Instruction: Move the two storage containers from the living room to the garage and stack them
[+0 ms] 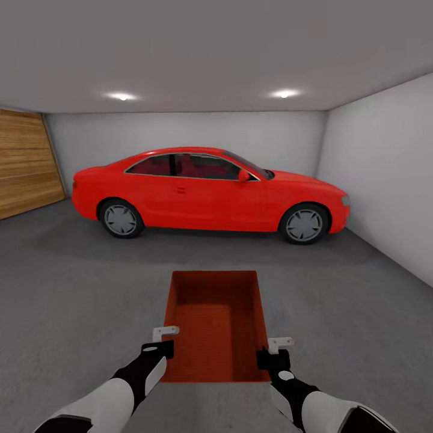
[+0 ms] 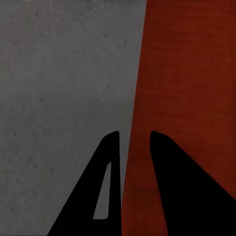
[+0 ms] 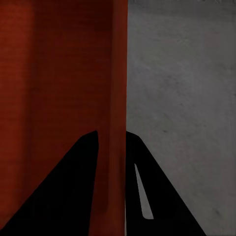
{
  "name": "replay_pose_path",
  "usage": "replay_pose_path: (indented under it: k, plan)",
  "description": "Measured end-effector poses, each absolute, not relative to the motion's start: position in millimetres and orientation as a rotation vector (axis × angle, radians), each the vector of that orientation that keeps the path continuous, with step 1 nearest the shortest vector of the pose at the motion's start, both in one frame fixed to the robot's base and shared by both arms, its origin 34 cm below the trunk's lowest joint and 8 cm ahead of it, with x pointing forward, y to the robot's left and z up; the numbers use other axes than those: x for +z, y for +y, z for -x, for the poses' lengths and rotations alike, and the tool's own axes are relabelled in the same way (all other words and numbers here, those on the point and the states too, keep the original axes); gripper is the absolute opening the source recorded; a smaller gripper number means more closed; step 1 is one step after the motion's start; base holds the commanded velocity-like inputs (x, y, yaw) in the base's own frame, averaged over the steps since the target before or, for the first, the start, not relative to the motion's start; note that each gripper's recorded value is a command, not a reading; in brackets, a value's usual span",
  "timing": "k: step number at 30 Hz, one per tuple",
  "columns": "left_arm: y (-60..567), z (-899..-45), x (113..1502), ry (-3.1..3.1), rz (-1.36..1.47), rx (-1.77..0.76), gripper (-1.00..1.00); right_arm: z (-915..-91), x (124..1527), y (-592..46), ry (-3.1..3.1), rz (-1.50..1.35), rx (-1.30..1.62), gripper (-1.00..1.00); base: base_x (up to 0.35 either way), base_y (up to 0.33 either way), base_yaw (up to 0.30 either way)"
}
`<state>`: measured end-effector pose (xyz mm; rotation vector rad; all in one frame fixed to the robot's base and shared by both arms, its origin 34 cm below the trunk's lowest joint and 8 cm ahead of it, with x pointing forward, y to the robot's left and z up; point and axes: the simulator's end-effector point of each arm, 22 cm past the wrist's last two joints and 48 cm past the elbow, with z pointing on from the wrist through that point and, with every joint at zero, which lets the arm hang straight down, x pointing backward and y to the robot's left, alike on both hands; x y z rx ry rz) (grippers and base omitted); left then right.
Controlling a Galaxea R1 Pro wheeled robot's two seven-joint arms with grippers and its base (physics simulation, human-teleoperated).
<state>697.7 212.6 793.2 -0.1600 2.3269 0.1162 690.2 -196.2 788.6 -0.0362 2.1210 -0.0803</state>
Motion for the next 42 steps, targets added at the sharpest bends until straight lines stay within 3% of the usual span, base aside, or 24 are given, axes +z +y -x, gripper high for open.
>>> replay_pose_path:
  k: [33, 42]
  plan:
    - [212.6, -698.1, 793.7, 2.325, 0.159, 0.116, -1.00, -690.3, 788.9, -196.2, 2.119, 0.035, -0.080, -1.00, 0.316, 0.000, 0.000]
    - [212.6, -697.9, 793.4, 2.326, 0.160, 0.114, -1.00, -690.3, 788.9, -196.2, 2.120, 0.036, -0.081, -1.00, 0.316, 0.000, -0.192]
